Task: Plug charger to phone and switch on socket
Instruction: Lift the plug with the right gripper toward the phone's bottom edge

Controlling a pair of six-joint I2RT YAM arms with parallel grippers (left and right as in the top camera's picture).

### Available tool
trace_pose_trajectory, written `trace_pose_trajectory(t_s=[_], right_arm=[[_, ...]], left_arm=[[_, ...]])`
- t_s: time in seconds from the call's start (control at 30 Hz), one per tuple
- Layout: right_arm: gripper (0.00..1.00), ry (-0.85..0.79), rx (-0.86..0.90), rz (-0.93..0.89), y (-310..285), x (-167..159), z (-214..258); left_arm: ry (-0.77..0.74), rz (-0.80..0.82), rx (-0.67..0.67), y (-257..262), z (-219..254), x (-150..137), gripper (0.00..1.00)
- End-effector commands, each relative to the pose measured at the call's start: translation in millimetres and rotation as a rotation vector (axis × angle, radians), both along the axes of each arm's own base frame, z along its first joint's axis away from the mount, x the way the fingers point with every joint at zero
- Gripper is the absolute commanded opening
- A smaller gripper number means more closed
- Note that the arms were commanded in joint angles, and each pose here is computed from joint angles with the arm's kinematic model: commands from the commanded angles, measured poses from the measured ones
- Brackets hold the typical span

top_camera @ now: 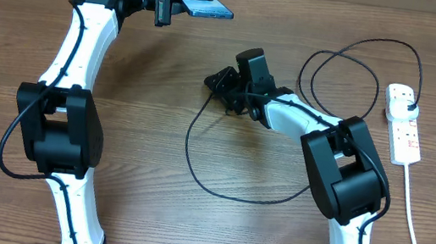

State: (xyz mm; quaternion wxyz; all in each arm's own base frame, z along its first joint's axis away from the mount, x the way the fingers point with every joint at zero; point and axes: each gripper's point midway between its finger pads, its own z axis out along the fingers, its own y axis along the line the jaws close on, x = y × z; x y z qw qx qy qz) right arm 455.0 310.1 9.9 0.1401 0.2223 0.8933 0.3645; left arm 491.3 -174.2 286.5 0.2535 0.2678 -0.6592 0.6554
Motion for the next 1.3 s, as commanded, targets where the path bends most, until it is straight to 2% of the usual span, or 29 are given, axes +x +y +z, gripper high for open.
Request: trace_pose_trajectory(t_s=[0.0, 0.1, 0.23, 0.33, 0.43, 0.57, 0.87, 1.0, 1.17, 1.27], right_arm=[[0.26, 0.041, -0.084, -0.050, -13.7, -0.2, -38.4], [0.13, 0.059, -0.093, -0.048, -14.9, -3.0, -49.0], [0.04, 0.059, -0.097, -0.016, -13.3, -6.3, -53.2], [0.04, 0.062, -0.087, 0.002, -10.9, -8.3, -52.5], [0.04, 0.020, -0.071, 0.121, -3.6, -13.0, -47.2], [0.04, -0.015, -0.030, 0.195, -0.3, -13.4, -30.6], [0.04, -0.155, 0.044, 0.366, -0.3, -16.0, 35.4], [0.04, -0.195, 0.074, 0.439, -5.5, -23.0, 60.7], [0.04, -0.221, 0.155, 0.514, -6.7, -35.0, 91.2], [0.04, -0.240, 0.183, 0.558, -8.9, -44.3, 109.0]], left_arm=[[-0.057, -0.033, -0.018, -0.9, 12.2, -6.0, 0.04], [-0.060, -0.034, -0.018, -1.1, 12.2, -6.1, 0.04], [-0.075, -0.034, -0.018, -1.1, 12.2, -6.1, 0.04], [-0.120, -0.034, -0.018, -1.1, 12.2, -6.1, 0.04], [-0.193, -0.034, -0.018, -1.1, 12.2, -6.1, 0.04], [-0.336, -0.034, -0.017, -1.1, 12.1, -6.1, 0.04], [-0.518, -0.035, -0.017, -1.1, 12.1, -6.1, 0.04], [-0.619, -0.035, -0.017, -1.1, 12.2, -6.2, 0.04], [-0.661, -0.035, -0.017, -1.1, 12.2, -6.2, 0.04], [-0.758, -0.035, -0.017, -1.1, 12.2, -6.2, 0.04]])
